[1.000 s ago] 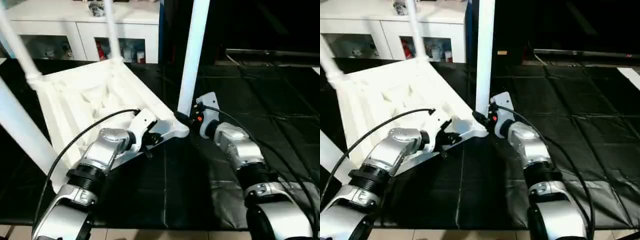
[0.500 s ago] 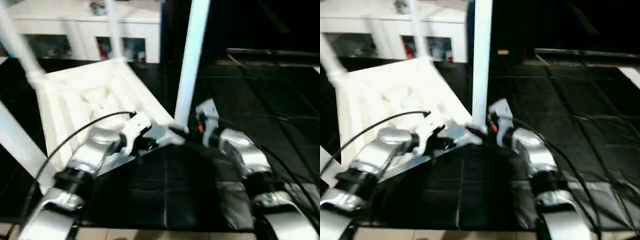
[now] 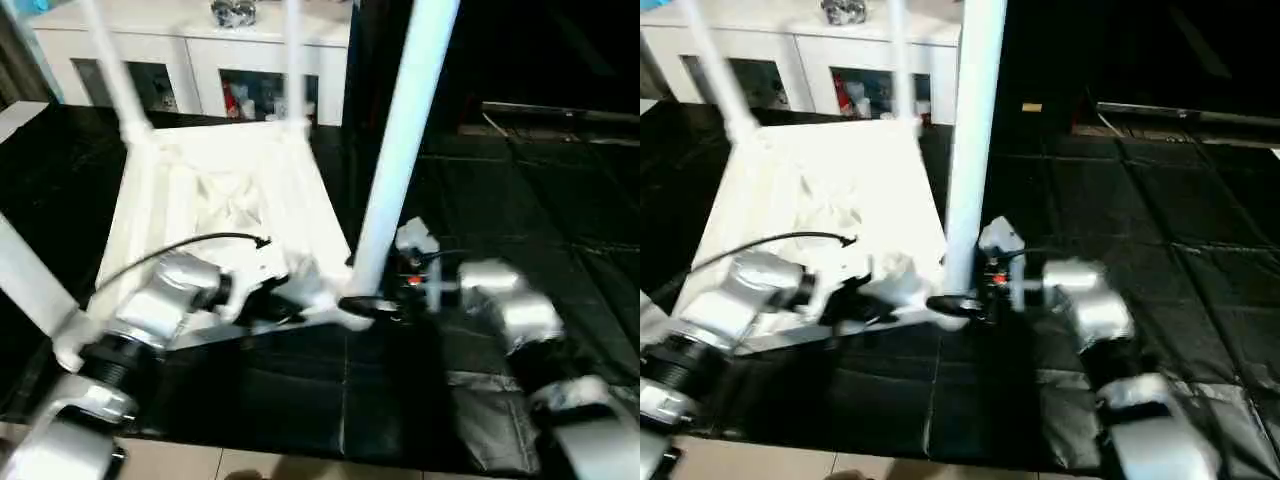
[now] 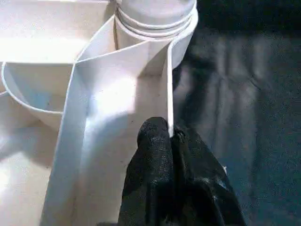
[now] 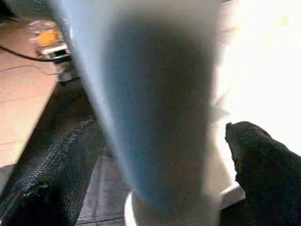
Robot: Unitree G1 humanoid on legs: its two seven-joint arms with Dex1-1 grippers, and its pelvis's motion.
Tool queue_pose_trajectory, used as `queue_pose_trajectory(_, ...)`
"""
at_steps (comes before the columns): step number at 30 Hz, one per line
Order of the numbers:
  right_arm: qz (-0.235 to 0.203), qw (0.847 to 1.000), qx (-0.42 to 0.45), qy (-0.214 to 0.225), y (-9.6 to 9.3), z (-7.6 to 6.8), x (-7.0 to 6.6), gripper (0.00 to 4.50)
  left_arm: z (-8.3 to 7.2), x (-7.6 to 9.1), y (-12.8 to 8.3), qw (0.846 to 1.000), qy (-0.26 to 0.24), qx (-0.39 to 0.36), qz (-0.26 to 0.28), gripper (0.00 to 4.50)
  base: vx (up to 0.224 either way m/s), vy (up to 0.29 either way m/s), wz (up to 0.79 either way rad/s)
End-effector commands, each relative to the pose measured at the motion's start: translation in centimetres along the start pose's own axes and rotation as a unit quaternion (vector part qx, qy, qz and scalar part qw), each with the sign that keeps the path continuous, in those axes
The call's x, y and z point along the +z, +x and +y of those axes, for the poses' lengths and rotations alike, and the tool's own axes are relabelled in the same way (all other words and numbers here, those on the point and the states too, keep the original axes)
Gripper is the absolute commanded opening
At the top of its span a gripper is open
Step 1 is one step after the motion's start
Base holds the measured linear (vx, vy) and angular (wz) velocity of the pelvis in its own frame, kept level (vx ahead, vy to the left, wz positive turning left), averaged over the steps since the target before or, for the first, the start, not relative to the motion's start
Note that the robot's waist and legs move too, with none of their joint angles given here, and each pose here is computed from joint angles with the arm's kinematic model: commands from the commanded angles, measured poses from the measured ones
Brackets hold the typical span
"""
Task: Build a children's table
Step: Rotate leg to tighten
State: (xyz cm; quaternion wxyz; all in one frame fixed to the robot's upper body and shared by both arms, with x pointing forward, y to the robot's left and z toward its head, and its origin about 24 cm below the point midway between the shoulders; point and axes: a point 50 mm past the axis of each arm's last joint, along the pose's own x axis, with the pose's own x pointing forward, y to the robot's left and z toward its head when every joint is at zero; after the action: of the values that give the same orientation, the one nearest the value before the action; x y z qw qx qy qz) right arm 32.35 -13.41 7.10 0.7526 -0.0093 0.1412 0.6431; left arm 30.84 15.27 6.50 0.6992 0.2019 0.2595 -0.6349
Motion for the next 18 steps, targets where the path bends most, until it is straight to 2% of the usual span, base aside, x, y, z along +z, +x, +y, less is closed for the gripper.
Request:
queue_pose_trajectory(1,0.005,1.0,0.019,-0.02,0.2,0.07,0.46,4.49,-0.28,1.16,0.57,0.999,0.033,-0.04,0.001,0.0,0.0,0.0,0.0)
queue_pose_trajectory(3,0.022,0.999,0.022,-0.037,0.24,0.03,0.24,4.49,-0.33,1.09,0.54,0.998,0.033,-0.048,0.004,0.0,0.0,0.0,0.0)
queue_pose_trajectory(6,0.023,0.998,0.033,-0.039,0.23,0.11,0.21,4.49,-0.41,1.06,0.52,0.998,0.034,-0.055,0.005,0.0,0.0,0.0,0.0)
queue_pose_trajectory(8,0.015,0.998,0.048,-0.024,0.37,0.13,0.19,4.49,-0.56,0.96,0.38,0.997,0.036,-0.063,0.007,0.0,0.0,0.0,0.0)
queue_pose_trajectory(9,0.013,0.998,0.055,-0.014,0.37,0.08,0.22,4.23,-0.6,0.92,0.32,0.997,0.038,-0.066,0.008,0.0,0.0,0.0,0.0)
queue_pose_trajectory(12,0.011,0.998,0.065,-0.008,0.32,0.1,0.25,4.11,-0.6,0.86,0.26,0.997,0.039,-0.067,0.01,0.0,0.0,0.0,0.0)
queue_pose_trajectory(13,0.011,0.998,0.067,-0.007,0.3,0.11,0.25,3.81,-0.6,0.85,0.25,0.997,0.04,-0.067,0.01,0.0,0.0,0.0,0.0)
queue_pose_trajectory(18,0.01,0.996,0.086,0.006,0.03,0.13,0.18,3.51,-0.5,0.79,0.09,0.997,0.039,-0.062,0.011,0.0,0.0,0.0,0.0)
